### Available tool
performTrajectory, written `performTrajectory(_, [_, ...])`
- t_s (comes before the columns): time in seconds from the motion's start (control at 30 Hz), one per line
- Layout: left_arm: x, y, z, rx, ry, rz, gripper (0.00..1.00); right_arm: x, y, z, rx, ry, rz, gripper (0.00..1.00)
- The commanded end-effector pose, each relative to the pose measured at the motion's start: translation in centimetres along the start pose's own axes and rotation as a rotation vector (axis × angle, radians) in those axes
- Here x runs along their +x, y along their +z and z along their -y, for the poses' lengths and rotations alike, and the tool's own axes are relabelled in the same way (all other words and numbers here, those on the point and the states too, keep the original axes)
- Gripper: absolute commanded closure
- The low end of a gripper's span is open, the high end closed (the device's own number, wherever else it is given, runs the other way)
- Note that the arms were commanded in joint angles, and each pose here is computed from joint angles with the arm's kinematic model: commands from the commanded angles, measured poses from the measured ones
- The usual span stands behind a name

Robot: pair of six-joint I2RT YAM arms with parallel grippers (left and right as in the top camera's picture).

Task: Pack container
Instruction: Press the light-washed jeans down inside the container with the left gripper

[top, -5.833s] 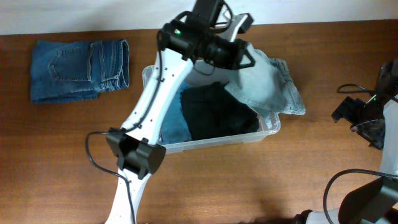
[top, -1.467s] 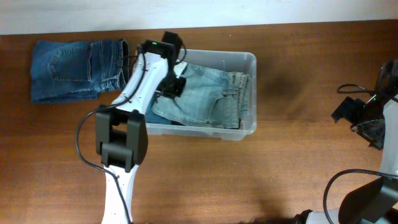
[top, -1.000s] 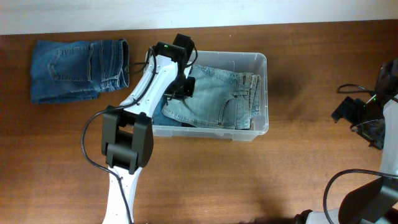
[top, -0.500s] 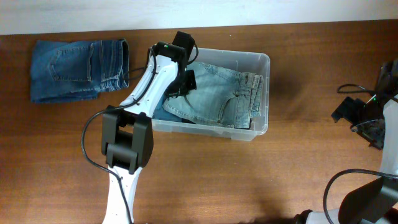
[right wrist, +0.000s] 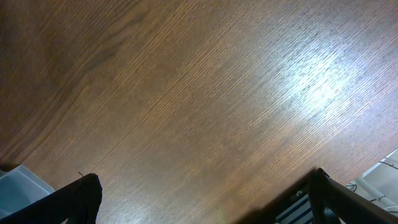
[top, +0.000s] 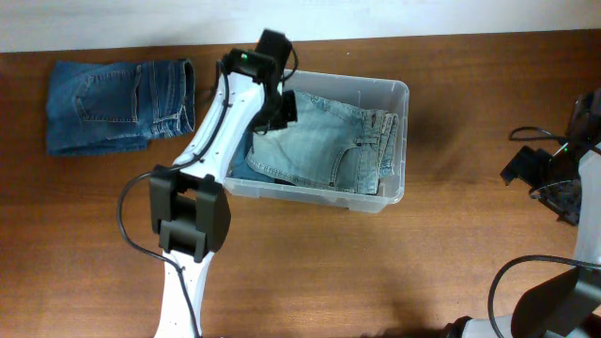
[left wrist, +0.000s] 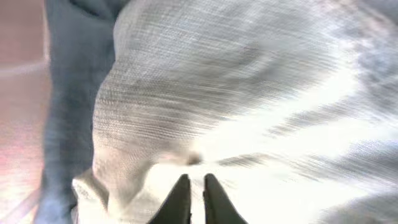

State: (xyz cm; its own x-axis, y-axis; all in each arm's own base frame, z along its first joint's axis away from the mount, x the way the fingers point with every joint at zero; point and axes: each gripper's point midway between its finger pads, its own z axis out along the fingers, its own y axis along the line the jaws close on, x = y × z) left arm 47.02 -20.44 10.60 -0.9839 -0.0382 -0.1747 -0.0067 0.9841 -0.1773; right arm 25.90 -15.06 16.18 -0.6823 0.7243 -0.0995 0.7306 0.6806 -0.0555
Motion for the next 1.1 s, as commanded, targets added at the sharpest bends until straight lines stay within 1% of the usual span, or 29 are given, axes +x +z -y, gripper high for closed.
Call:
performTrajectory(0.0, [-0.8,-3.1,2.8,0.058,0.103,0.077,0.79,0.0,0.0,0.0,0.002,0.009,0.0,0.02])
performTrajectory(0.07, [-1.0,-2.9,3.4,0.054,0.128,0.093,0.78,0.0,0.0,0.0,0.002,0.009,0.0,0.02])
performTrajectory(0.17, [-2.2,-2.3,2.6,-0.025,0.133,0.149,0.78,0.0,0.0,0.0,0.002,0.009,0.0,0.02])
performTrajectory(0.23, [-2.5,-1.7,2.3,-0.051,0.132,0.161,0.79,0.0,0.0,0.0,0.002,0.009,0.0,0.01])
performTrajectory(0.3, [-2.8,-0.3,1.7,-0.079,0.13,0.154,0.8,0.0,0.0,0.0,0.002,0.009,0.0,0.02])
performTrajectory(0.33, [-3.0,0.1,1.1,-0.103,0.126,0.155,0.84,0.0,0.0,0.0,0.002,0.009,0.0,0.02])
performTrajectory(0.4, [-3.4,1.2,-0.5,-0.173,0.121,0.155,0.87,0.0,0.0,0.0,0.002,0.009,0.0,0.02])
performTrajectory(0.53, [-3.4,3.5,-2.2,-0.22,0.182,0.111,0.87,0.0,0.0,0.0,0.001,0.009,0.0,0.02])
performTrajectory(0.7, [-2.9,5.3,-2.7,-0.233,0.192,0.076,0.87,0.0,0.0,0.0,0.002,0.009,0.0,0.02])
performTrajectory(0.8, [-3.1,5.2,-2.6,-0.23,0.196,0.085,0.91,0.0,0.0,0.0,0.001,0.009,0.0,0.01])
performTrajectory(0.9, [-3.4,4.0,-2.3,-0.224,0.204,0.102,0.93,0.0,0.0,0.0,0.002,0.009,0.0,0.01])
performTrajectory(1.07, [-3.7,-0.3,-0.7,-0.18,0.211,0.148,0.93,0.0,0.0,0.0,0.002,0.009,0.0,0.02])
